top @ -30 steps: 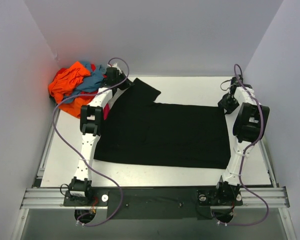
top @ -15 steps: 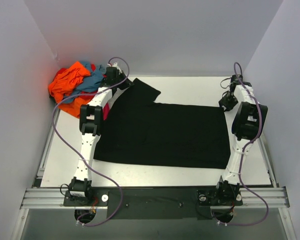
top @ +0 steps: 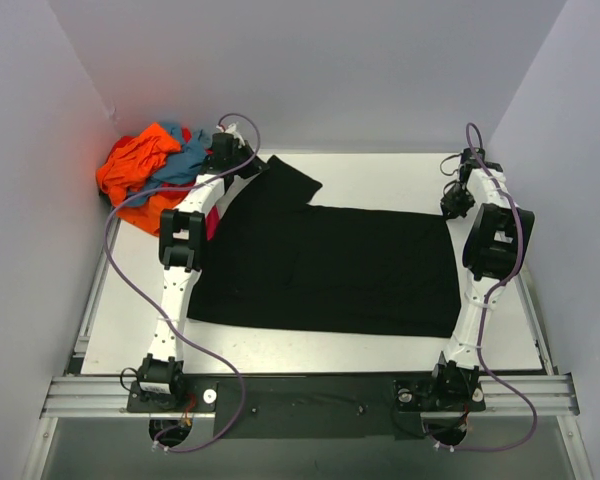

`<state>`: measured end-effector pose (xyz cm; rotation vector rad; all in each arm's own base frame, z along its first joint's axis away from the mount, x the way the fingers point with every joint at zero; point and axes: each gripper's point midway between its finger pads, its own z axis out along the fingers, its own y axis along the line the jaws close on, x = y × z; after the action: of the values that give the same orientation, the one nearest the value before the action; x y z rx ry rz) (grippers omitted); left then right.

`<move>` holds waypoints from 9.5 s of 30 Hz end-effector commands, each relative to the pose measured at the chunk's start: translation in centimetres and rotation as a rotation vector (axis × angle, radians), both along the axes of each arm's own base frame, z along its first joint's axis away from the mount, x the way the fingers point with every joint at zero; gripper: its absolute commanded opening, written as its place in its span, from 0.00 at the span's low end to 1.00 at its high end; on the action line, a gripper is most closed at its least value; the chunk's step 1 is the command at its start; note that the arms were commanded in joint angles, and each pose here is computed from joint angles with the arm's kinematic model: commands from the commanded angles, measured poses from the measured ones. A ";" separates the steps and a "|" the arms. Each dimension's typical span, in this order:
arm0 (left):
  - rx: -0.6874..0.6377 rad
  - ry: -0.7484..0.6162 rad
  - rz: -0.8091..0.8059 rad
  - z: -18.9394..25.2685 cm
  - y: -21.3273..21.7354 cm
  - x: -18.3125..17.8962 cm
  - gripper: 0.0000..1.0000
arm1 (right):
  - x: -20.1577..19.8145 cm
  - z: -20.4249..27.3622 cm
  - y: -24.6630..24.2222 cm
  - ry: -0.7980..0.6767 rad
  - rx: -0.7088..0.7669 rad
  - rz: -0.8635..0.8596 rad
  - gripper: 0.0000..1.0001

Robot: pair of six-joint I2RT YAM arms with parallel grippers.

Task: Fold and stack the t-shirts
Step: Grap the side of the flattened tshirt furthest away from the robot with both arms, then fold the other side of the tshirt into a rectangle

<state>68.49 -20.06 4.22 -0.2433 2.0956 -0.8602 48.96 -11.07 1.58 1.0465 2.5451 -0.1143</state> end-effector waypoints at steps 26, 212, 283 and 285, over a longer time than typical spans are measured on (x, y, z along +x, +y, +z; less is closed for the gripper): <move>0.141 -0.315 -0.071 17.4 -0.3 -6.6 0.00 | -5.0 6.9 1.8 -0.031 -0.001 0.037 0.00; 0.337 0.315 0.426 6.5 11.3 -41.4 0.00 | -25.2 1.3 5.1 -0.093 0.233 -0.387 0.35; 0.225 0.015 0.491 16.5 10.1 -16.3 0.00 | -5.2 7.3 0.2 -0.297 0.416 -0.382 0.00; 0.219 0.017 0.477 15.9 9.9 -16.9 0.00 | -6.0 7.5 0.2 -0.296 0.411 -0.390 0.00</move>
<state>51.87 -10.17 18.55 -0.6296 2.0673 -0.2864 44.21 -10.82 6.78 1.5842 2.1306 0.4568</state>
